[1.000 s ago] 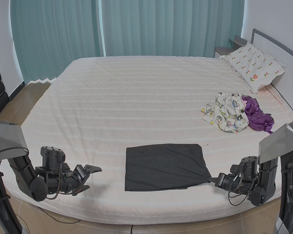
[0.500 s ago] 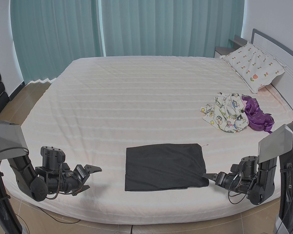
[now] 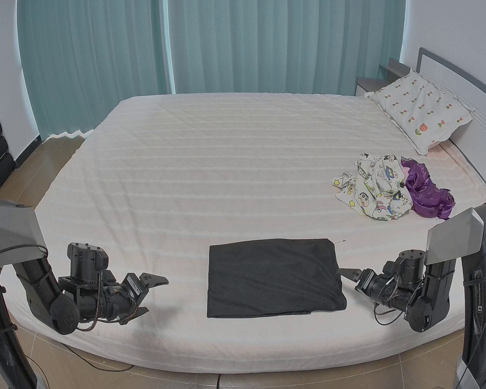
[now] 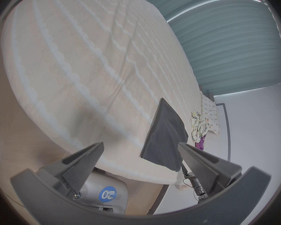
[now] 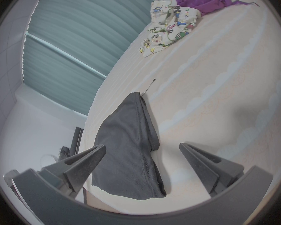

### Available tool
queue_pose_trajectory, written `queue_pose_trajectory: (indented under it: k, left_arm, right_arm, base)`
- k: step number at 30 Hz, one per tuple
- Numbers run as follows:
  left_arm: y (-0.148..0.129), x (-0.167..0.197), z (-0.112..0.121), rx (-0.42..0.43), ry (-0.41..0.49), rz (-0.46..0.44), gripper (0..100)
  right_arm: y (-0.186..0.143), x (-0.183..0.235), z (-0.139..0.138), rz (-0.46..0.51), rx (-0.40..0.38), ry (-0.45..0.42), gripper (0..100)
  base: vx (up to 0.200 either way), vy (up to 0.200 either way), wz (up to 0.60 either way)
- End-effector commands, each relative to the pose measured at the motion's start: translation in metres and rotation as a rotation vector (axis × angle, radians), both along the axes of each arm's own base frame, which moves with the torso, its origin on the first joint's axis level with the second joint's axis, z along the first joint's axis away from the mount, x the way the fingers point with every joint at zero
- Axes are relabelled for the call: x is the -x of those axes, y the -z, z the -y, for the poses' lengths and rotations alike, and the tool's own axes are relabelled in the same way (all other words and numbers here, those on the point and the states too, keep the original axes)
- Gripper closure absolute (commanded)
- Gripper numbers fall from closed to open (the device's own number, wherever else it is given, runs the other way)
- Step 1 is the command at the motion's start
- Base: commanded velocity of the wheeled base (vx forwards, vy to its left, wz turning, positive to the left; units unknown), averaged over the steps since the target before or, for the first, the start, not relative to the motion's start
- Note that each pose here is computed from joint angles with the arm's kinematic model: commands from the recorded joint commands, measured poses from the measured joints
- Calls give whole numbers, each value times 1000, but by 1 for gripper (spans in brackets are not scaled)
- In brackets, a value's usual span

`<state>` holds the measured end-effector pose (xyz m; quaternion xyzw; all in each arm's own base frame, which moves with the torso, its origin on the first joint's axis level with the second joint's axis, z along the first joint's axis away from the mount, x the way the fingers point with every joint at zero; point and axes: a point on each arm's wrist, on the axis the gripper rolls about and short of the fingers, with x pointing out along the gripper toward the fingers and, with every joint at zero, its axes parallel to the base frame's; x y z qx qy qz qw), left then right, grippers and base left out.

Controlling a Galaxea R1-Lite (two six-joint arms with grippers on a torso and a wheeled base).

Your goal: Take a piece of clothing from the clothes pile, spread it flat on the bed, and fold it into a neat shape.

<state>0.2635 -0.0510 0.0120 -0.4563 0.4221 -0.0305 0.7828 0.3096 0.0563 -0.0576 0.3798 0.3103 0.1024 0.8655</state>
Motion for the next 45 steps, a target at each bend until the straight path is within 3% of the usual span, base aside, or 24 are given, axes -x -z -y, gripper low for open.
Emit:
queue_pose_trajectory:
  k: [1, 6, 13, 36, 45]
  left_arm:
    - [0, -1, 0, -10, -11, 4, 0]
    - [-1, -4, 0, -7, -15, 22, 0]
    - [4, -4, 19, -9, 40, 45, 0]
    - [9, -8, 22, -42, -3, 60, 0]
    - [10, -8, 22, -48, 1, 60, 0]
  right_arm:
    - [-2, -2, 3, 7, -23, 22, 0]
    - [-2, -2, 3, 5, -25, 21, 0]
    - [-2, -1, 3, 3, -24, 23, 0]
    - [-1, -1, 2, 0, -20, 18, 0]
    - [-1, -1, 2, 0, -20, 18, 0]
  base:
    - [0, 0, 0]
    - [0, 0, 0]
    - [0, -29, 0]
    - [0, -17, 0]
    - [0, -200, 0]
